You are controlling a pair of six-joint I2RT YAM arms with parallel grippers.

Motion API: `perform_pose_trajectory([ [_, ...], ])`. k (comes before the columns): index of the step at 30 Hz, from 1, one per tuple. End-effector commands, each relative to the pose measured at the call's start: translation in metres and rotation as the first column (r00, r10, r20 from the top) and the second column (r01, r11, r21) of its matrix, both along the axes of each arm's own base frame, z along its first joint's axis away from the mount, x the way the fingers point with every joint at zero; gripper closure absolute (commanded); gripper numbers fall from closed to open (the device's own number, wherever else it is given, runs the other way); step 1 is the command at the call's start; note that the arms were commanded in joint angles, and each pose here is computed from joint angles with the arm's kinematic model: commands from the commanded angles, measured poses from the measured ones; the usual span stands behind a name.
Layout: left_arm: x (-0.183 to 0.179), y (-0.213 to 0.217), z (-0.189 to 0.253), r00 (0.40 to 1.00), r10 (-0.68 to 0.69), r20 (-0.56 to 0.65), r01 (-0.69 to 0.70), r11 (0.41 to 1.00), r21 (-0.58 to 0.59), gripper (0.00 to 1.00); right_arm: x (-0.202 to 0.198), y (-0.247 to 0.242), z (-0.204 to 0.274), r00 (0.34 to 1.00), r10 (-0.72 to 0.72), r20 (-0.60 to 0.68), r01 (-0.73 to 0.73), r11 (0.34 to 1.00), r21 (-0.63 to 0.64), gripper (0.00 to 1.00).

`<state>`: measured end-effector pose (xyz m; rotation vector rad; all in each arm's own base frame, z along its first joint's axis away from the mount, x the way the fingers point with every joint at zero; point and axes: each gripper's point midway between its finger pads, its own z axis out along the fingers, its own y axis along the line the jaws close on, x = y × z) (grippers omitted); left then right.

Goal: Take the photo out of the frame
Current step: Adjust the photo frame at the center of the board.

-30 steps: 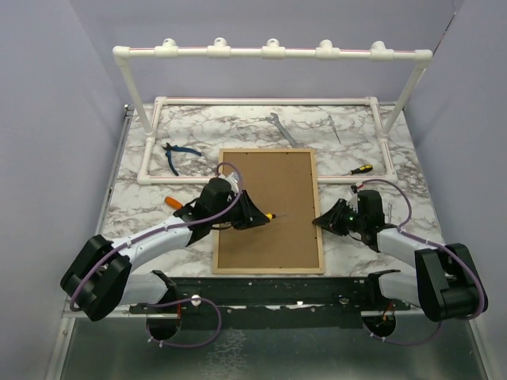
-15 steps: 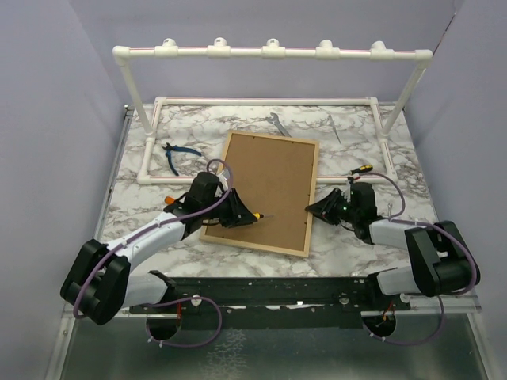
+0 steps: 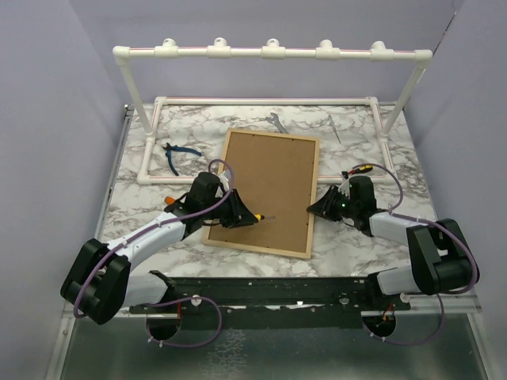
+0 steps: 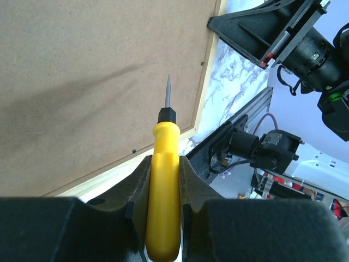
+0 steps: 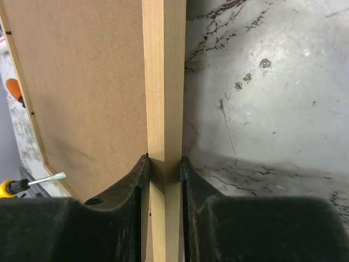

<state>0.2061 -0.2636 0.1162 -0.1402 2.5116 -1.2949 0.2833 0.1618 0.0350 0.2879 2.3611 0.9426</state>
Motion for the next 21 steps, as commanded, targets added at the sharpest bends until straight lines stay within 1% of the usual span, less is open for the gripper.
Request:
perform_pose_trajectory([
  [1, -0.007, -0.015, 0.004, 0.999, -0.048, -0.001, 0.048, 0.998, -0.031, 1.00, -0.009, -0.006, -0.001, 0.998, 0.055, 0.029, -0.053, 0.996, -0.069, 0.82],
  [3, -0.009, -0.023, 0.005, 0.998, -0.064, 0.010, 0.064, 0.997, -0.039, 1.00, -0.010, -0.009, -0.004, 0.999, 0.037, 0.003, -0.036, 0.996, -0.084, 0.82],
  [4, -0.010, -0.027, 0.005, 0.997, -0.072, 0.013, 0.072, 0.997, -0.040, 1.00, -0.009, -0.011, -0.005, 1.000, 0.021, -0.007, -0.022, 0.995, -0.096, 0.79],
  [5, -0.012, -0.031, 0.005, 0.997, -0.078, 0.012, 0.078, 0.996, -0.040, 1.00, -0.008, -0.013, -0.006, 1.000, 0.011, -0.011, -0.012, 0.995, -0.103, 0.71],
  [7, -0.014, -0.038, 0.004, 0.996, -0.090, 0.015, 0.091, 0.995, -0.041, 1.00, -0.006, -0.011, -0.002, 1.000, 0.020, 0.004, -0.020, 0.995, -0.096, 0.61],
  [11, -0.016, -0.052, 0.002, 0.993, -0.115, 0.017, 0.116, 0.992, -0.043, 1.00, -0.002, -0.012, 0.011, 0.999, 0.023, 0.043, -0.018, 0.994, -0.104, 0.54],
  [15, -0.015, -0.064, 0.000, 0.990, -0.136, 0.022, 0.137, 0.990, -0.045, 1.00, -0.001, -0.014, 0.021, 0.997, 0.025, 0.077, -0.016, 0.994, -0.110, 0.41],
  [17, -0.014, -0.069, -0.001, 0.989, -0.146, 0.020, 0.147, 0.988, -0.048, 1.00, -0.002, -0.012, 0.022, 0.997, 0.033, 0.075, -0.025, 0.994, -0.103, 0.39],
  [19, -0.013, -0.073, -0.003, 0.988, -0.154, 0.018, 0.155, 0.987, -0.050, 1.00, -0.004, -0.010, 0.022, 0.997, 0.040, 0.063, -0.035, 0.996, -0.087, 0.39],
  [21, -0.010, -0.076, -0.005, 0.987, -0.159, 0.018, 0.159, 0.986, -0.052, 1.00, -0.006, -0.006, 0.022, 0.997, 0.051, 0.058, -0.047, 0.997, -0.063, 0.46],
])
